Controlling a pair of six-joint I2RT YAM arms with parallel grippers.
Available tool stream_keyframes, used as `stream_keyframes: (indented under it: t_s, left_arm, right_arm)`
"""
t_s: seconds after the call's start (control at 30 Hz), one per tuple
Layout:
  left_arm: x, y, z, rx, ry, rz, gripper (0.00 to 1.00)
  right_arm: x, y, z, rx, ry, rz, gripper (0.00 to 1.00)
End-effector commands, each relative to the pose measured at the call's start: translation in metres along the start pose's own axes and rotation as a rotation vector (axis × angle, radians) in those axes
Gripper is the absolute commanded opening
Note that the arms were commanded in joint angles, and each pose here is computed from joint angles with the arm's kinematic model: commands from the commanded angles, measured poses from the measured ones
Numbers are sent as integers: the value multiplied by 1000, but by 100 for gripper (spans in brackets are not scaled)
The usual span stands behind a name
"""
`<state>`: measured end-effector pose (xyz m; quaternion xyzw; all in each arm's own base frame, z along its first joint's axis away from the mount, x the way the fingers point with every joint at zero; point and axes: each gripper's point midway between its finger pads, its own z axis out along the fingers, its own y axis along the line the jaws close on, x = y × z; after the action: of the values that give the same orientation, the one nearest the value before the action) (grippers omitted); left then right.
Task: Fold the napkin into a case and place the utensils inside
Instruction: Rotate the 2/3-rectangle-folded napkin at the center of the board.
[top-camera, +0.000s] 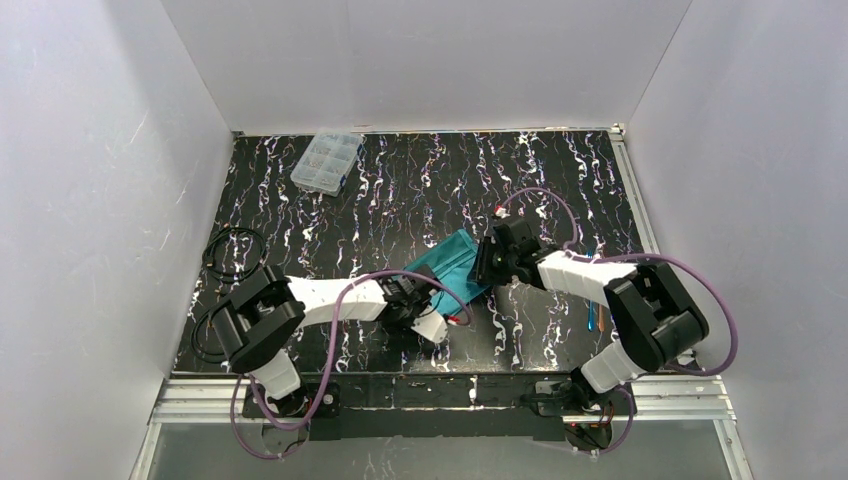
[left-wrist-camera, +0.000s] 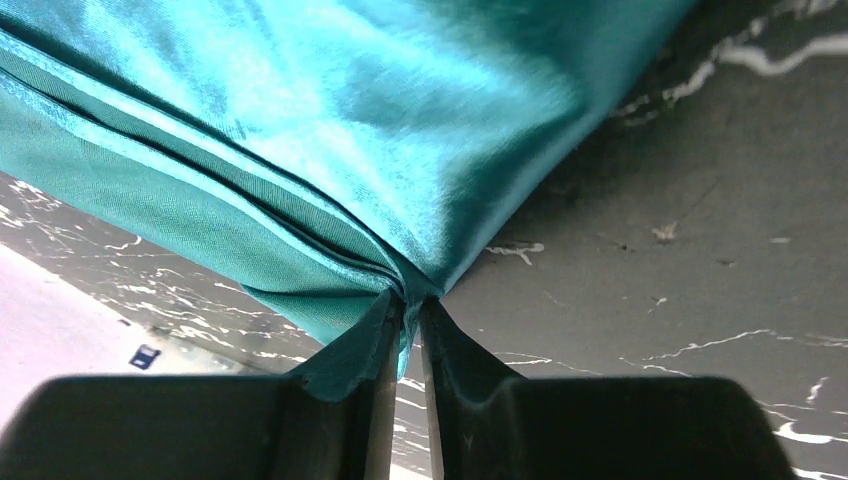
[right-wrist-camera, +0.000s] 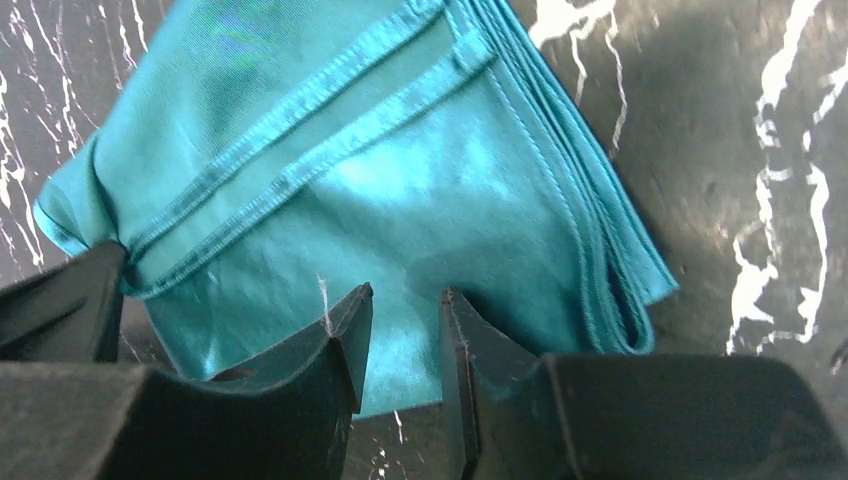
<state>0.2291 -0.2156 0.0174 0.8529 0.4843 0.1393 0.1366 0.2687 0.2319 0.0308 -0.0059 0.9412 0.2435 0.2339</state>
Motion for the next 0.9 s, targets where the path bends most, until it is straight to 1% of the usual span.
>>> stream_keyframes:
  t_s: [0.0,0.17,0.33,0.4,0.5,0.67,0.73,0.8,0.87]
  left_arm:
    - [8,-1,2,-47,-8,179,14]
    - [1,15,-1,-172,-44,291,14]
    - [0,14,6,-225,-48,442,14]
    - [-1,13,8,-235,-46,495,14]
    - [-2,15,9,-234,-47,515,15]
    - [0,18,7,-242,-43,557,15]
    - [2,19,6,-247,-48,565,19]
    - [2,30,-1,-272,-50,532,29]
    - [2,41,-15,-274,-55,479,35]
  right_arm:
    - [-13,7,-11,-31,-105,84,41]
    - [-33,24,-31,-57,-134,15,42]
    - [-58,42,-37,-83,-152,-83,45]
    - [-64,50,-31,-109,-137,-121,46]
    - [-67,55,-13,-114,-83,-168,46]
    - [-66,37,17,-58,-35,-194,45]
    - [-68,27,24,-38,-38,-178,45]
    - [-68,19,28,-25,-44,-152,44]
    - [-66,10,32,-7,-45,-134,43]
